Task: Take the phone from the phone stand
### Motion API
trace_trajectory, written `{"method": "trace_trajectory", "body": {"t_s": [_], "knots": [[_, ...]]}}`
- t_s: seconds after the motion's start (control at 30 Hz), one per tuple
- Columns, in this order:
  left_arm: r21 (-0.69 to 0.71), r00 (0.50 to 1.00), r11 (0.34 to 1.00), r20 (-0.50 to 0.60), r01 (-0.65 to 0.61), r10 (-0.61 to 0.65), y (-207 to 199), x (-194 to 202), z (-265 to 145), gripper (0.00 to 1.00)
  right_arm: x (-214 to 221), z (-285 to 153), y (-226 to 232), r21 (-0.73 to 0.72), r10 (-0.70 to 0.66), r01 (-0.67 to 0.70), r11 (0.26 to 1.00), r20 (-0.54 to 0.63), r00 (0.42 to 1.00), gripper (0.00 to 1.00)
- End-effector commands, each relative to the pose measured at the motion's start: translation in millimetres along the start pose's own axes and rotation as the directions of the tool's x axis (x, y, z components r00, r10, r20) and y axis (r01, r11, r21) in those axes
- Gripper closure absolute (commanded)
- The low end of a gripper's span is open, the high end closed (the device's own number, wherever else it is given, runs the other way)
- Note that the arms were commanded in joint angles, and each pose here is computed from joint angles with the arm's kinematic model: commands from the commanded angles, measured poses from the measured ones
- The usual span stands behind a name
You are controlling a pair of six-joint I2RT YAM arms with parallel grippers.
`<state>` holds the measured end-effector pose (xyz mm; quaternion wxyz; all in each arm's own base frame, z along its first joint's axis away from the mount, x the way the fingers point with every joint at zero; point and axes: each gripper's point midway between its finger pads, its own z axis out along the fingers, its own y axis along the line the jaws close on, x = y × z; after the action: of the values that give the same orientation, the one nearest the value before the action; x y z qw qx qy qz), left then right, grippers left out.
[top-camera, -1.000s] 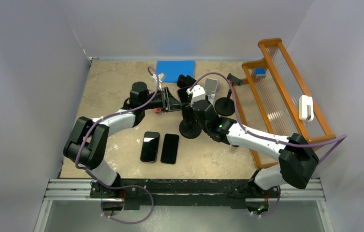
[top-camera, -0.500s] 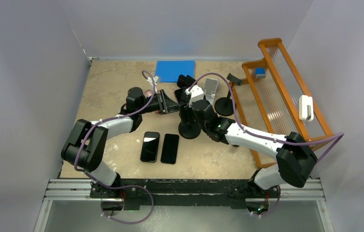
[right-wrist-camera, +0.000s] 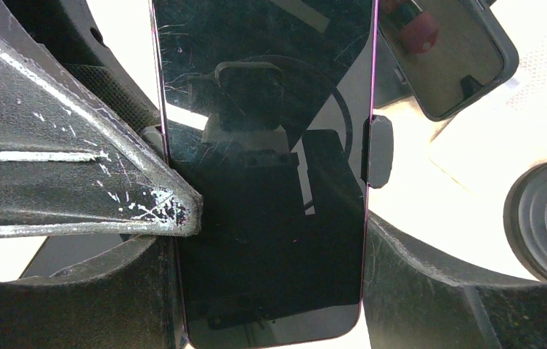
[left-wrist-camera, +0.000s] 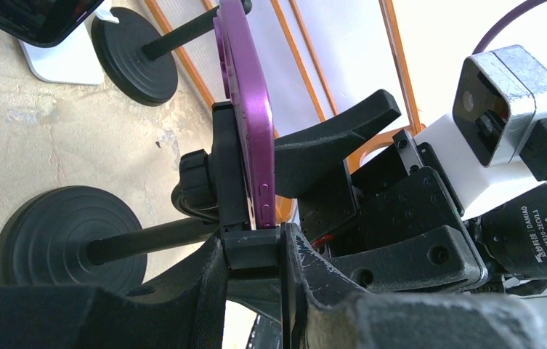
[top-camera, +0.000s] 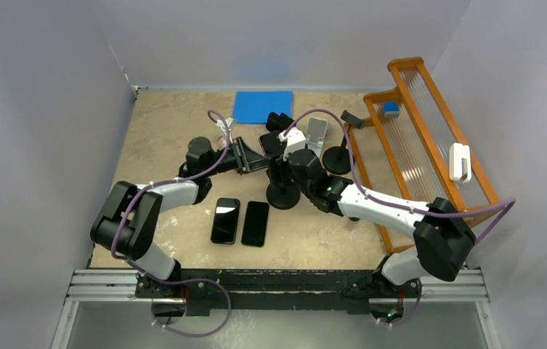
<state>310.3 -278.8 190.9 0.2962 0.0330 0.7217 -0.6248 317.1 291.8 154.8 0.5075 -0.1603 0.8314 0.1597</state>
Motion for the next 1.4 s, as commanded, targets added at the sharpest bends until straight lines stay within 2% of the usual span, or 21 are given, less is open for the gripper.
{"method": "trace_trajectory", "body": {"t_s": [0.0,0.3,0.83,1.37], "knots": [[0.008,1.0,1.0,-0.008,-0.017,0.017,5,2,-17,1.0,1,3,-64,0.229,0.108,-0.11,0.967,0.022,0.994,1.0],[0.017,1.0,1.0,-0.001,-0.004,0.004,7,2,-19,1.0,4,0,-56,0.125,0.164,-0.165,0.978,0.017,0.986,1.0],[0.053,0.999,0.998,-0.034,-0.017,0.019,5,3,-16,1.0,-25,-21,-15,-0.121,0.2,-0.192,0.974,0.058,0.978,1.0],[0.058,0.998,0.997,-0.026,-0.058,0.06,-5,-5,-14,1.0,-52,-39,-3,-0.198,0.182,-0.158,0.967,0.111,0.977,1.0]]}}
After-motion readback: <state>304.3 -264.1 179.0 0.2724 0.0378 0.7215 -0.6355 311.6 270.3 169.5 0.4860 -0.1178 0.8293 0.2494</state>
